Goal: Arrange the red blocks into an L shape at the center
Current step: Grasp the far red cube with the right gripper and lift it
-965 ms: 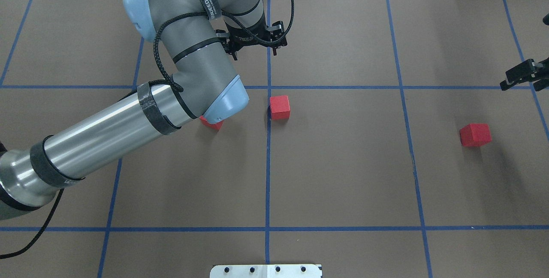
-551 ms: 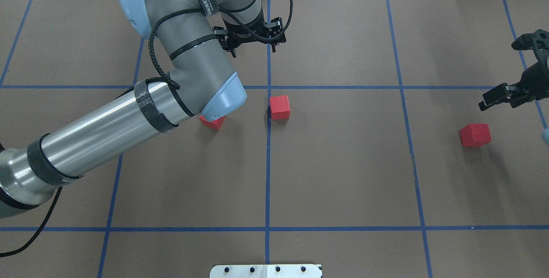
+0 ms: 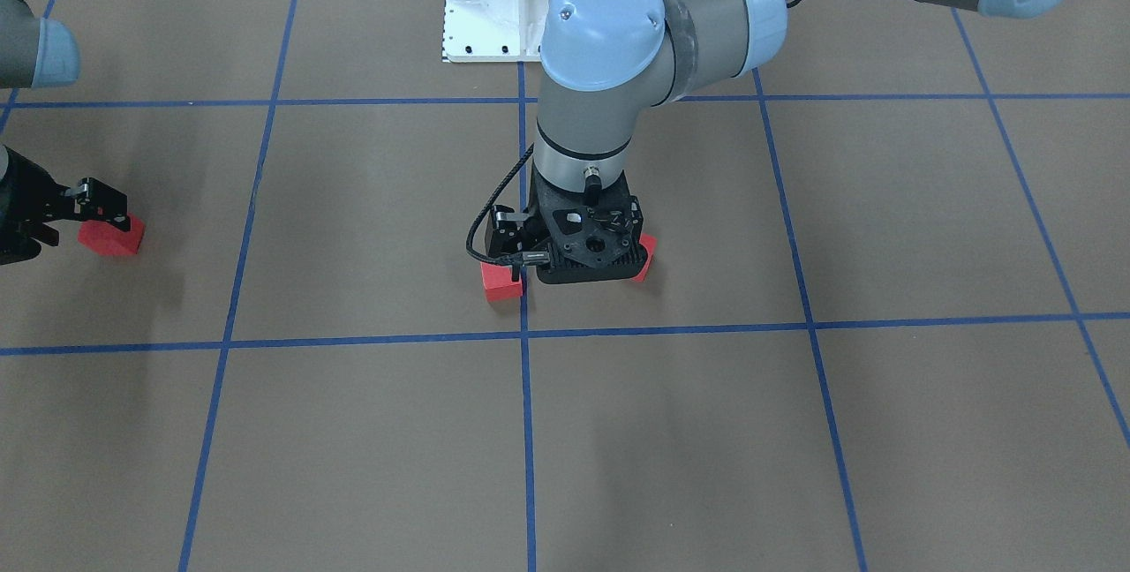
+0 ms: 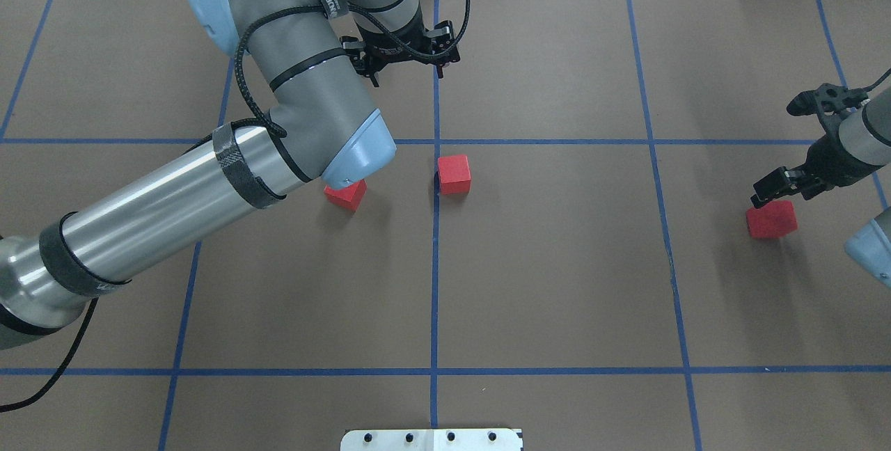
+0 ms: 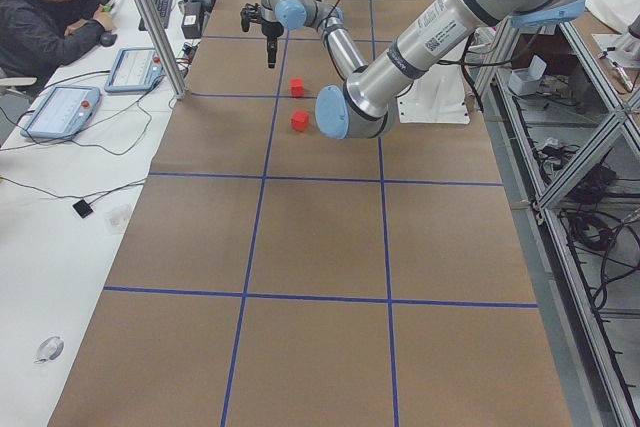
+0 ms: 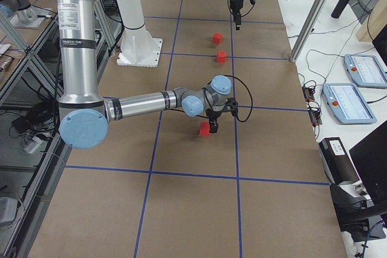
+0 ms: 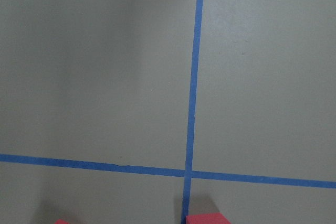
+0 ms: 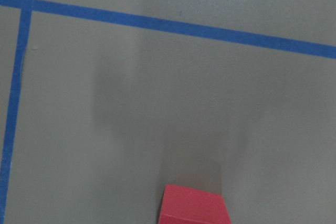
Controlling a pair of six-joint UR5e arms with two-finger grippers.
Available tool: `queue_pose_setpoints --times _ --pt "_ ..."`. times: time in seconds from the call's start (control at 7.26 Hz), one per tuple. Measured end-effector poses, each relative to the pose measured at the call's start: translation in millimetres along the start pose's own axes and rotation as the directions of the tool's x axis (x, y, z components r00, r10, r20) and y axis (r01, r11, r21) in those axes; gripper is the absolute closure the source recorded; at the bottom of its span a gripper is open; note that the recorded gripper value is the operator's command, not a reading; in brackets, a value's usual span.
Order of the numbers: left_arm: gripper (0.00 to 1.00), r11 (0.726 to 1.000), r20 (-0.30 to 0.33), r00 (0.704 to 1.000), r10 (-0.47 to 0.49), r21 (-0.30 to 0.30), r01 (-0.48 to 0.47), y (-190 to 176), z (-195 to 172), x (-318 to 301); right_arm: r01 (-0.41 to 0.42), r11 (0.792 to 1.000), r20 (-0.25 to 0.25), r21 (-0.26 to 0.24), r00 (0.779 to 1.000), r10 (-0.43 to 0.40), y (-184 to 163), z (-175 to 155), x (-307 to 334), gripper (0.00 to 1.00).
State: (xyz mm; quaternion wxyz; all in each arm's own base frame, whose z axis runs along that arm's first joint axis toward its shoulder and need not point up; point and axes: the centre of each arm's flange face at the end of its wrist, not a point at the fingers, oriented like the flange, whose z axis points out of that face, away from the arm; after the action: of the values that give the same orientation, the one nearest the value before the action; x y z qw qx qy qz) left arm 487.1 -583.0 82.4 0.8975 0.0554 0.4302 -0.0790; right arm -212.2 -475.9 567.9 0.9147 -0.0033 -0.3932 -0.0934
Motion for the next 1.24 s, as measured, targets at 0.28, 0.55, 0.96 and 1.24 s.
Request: queue_pose_setpoints --times 0.28,0.55,0.96,1.24 --pt "0.01 1.000 0.000 1.000 -0.001 0.000 0.001 -0.5 0.0 -0.3 -0.006 1.000 -0.009 -0.026 1.000 0.006 1.4 14.0 3.8 0.01" --pt "0.01 1.000 0.000 1.000 -0.001 0.000 0.001 -0.5 0.0 -0.3 -0.007 0.999 -0.011 -0.038 1.000 0.007 2.7 20.1 6.4 0.03" --pt "0.01 1.000 0.003 1.000 -0.002 0.000 0.002 -0.7 0.8 -1.2 -0.008 0.999 -0.006 -0.048 1.000 0.008 5.4 23.0 5.4 0.53" --pt "0.01 1.000 0.004 1.000 -0.003 0.001 0.003 -1.3 0.6 -1.7 -0.014 0.998 -0.006 -0.055 1.000 0.014 6.7 26.0 3.1 0.94"
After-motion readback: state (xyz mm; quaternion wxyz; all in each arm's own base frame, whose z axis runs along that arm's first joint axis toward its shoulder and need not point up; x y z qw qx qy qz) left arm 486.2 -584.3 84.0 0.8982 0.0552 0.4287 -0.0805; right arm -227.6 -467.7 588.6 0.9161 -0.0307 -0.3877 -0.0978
